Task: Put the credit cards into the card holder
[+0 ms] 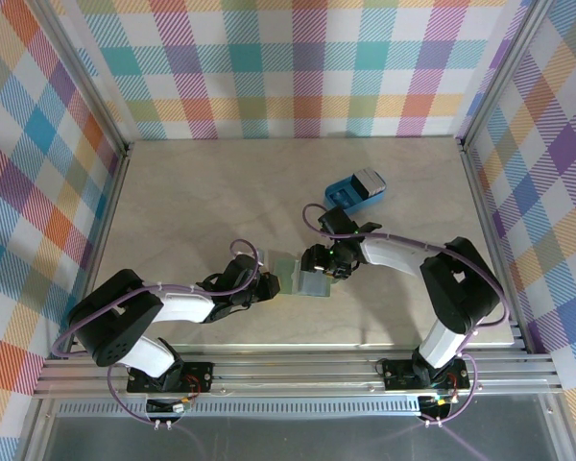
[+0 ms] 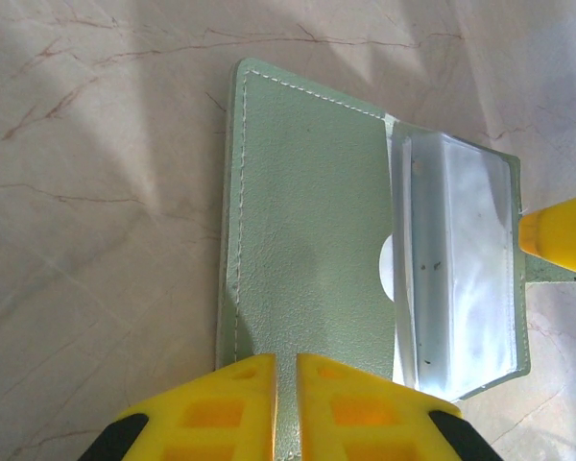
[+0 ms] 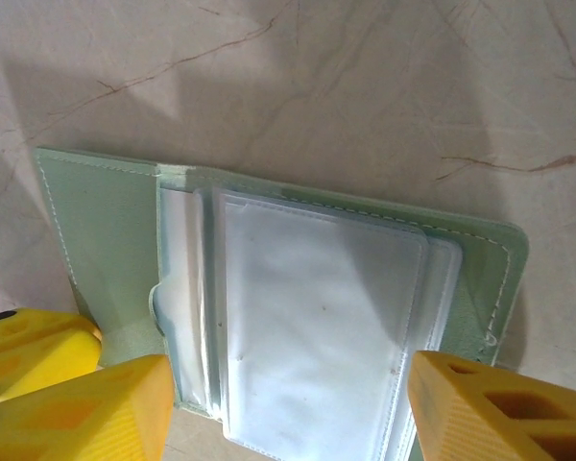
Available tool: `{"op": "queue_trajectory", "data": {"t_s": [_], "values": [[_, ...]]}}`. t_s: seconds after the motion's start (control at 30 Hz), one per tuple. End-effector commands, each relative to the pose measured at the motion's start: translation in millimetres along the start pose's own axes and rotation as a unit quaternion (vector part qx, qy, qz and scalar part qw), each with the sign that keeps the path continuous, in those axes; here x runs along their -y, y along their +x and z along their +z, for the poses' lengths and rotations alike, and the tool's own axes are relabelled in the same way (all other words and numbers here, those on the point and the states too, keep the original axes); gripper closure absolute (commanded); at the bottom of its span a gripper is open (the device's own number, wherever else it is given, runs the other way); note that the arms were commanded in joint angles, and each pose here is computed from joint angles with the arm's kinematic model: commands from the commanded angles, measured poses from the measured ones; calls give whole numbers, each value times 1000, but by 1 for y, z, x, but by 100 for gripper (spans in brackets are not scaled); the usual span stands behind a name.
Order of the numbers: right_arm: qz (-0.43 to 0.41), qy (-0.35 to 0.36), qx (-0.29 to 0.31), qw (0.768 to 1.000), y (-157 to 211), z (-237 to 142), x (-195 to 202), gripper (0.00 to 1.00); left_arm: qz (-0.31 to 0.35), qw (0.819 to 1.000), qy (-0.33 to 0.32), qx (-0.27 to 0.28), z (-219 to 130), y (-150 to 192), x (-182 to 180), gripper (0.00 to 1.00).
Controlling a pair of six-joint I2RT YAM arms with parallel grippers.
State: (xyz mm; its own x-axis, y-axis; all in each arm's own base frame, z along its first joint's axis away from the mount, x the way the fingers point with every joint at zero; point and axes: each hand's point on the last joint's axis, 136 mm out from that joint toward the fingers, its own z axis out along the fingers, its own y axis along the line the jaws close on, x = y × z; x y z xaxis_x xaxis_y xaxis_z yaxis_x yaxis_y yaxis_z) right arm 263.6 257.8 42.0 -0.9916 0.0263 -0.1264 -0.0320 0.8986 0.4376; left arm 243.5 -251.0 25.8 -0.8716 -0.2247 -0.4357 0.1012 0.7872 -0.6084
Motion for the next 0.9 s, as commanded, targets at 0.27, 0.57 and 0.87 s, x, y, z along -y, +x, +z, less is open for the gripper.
{"op": "queue_trajectory", "data": {"t_s": [0.27, 0.57, 0.87], "values": [[7, -20, -25, 999, 6, 15, 0, 34, -1, 999, -21, -26, 3, 19, -16, 85], [9, -66, -27, 997, 3, 16, -15, 35, -4, 999, -20, -27, 4, 20, -16, 85], [4, -106, -22, 994, -1, 12, -31, 39, -6, 999, -20, -28, 4, 23, -19, 85]]}}
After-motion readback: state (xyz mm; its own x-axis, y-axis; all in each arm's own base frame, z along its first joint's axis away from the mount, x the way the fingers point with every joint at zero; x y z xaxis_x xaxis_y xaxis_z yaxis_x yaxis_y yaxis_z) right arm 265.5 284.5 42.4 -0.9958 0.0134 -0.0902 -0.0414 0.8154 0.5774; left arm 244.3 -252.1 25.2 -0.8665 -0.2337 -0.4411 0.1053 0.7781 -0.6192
